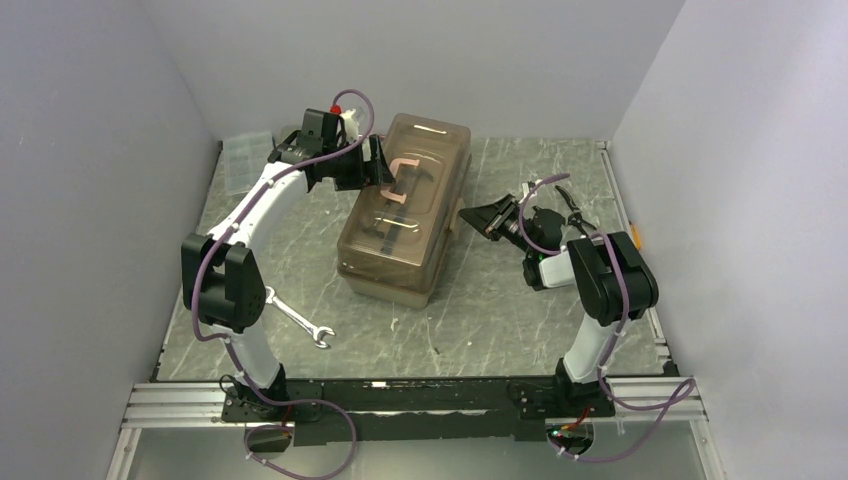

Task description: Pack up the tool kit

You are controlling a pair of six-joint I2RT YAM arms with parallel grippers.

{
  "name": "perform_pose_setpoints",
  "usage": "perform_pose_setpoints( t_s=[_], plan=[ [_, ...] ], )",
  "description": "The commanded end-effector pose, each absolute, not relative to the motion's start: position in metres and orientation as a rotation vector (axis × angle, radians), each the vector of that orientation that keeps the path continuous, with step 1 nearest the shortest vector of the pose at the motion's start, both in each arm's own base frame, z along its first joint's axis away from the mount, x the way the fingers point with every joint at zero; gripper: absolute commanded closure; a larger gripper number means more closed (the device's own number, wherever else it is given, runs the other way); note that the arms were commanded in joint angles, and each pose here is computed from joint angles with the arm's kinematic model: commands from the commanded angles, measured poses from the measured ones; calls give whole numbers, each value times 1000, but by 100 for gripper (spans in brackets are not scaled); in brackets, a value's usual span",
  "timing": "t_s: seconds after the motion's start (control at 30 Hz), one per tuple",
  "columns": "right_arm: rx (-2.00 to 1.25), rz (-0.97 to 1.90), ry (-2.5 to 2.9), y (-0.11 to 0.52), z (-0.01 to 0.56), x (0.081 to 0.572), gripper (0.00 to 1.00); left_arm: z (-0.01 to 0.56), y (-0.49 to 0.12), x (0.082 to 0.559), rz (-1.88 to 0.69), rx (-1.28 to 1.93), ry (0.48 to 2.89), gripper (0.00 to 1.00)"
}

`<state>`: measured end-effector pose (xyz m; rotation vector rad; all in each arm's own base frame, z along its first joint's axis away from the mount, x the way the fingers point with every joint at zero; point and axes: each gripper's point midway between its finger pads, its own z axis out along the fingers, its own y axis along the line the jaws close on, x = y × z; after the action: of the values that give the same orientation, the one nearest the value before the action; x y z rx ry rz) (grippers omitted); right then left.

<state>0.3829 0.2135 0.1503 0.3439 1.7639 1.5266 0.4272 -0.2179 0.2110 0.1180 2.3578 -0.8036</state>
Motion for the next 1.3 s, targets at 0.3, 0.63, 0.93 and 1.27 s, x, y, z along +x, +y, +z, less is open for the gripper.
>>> perform_pose_setpoints(
  t_s=[0.3, 0.63, 0.93, 1.27],
  plan=[
    [390, 1565, 1738, 217, 139, 387, 98, 204, -228, 426, -875, 119, 2377, 12],
    [442, 1541, 1802, 216, 118, 388, 100, 193, -228, 424, -886, 108, 2393, 13],
    [440, 1554, 1841, 230, 105, 386, 100, 189, -229, 422, -899, 104, 2399, 13],
    [433, 1568, 1895, 254, 87, 379, 100, 153, -234, 400, -953, 50, 2439, 15]
  ],
)
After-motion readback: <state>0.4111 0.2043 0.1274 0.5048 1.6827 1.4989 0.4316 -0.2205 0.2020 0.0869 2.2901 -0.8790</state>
